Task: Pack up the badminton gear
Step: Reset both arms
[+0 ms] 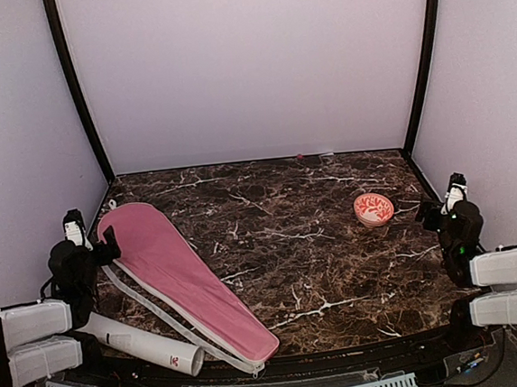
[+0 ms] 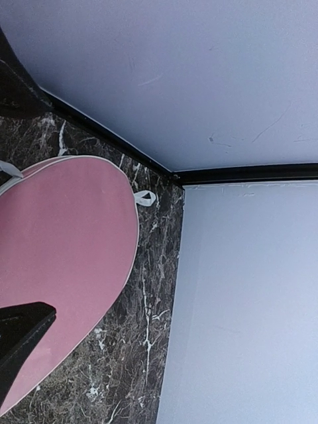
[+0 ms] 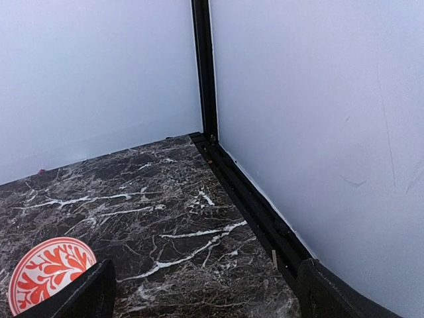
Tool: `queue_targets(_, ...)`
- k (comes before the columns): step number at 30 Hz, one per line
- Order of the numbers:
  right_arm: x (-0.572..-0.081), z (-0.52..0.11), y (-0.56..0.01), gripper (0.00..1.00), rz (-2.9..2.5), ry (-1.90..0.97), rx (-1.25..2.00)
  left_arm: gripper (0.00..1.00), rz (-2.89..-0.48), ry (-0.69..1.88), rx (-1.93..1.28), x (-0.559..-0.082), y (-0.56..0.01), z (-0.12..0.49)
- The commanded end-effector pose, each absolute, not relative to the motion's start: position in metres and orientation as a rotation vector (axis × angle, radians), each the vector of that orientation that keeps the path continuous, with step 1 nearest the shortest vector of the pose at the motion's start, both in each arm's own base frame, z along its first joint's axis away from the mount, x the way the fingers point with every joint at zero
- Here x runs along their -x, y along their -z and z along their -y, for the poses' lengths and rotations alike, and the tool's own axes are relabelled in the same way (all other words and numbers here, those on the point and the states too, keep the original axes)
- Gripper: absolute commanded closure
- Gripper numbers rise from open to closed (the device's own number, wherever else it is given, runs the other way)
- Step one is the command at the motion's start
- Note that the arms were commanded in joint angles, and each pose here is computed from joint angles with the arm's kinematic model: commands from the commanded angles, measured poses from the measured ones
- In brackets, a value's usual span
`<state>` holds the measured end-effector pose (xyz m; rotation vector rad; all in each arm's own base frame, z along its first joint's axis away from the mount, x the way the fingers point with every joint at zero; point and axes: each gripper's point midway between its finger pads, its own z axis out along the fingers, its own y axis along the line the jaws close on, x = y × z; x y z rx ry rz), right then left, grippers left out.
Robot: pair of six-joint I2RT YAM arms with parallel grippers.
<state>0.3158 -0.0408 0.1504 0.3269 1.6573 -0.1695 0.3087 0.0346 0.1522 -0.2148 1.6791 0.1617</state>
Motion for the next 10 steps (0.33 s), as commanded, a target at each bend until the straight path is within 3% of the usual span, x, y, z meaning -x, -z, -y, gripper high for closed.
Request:
queue_targets(1, -0.3241, 0.0404, -0.1675, 0.05, -1.600, 0.175, -0.308, 0.01, -1.628, -0.150, 0.162, -0.3156, -0.1665, -0.0289)
queue_targets(10, -0.3258, 0.0395, -0.1633, 0.05, -1.615, 0.176, -0.301, 0.01, -1.631, -0.165, 0.183, -0.3177, -0.1643, -0.0327)
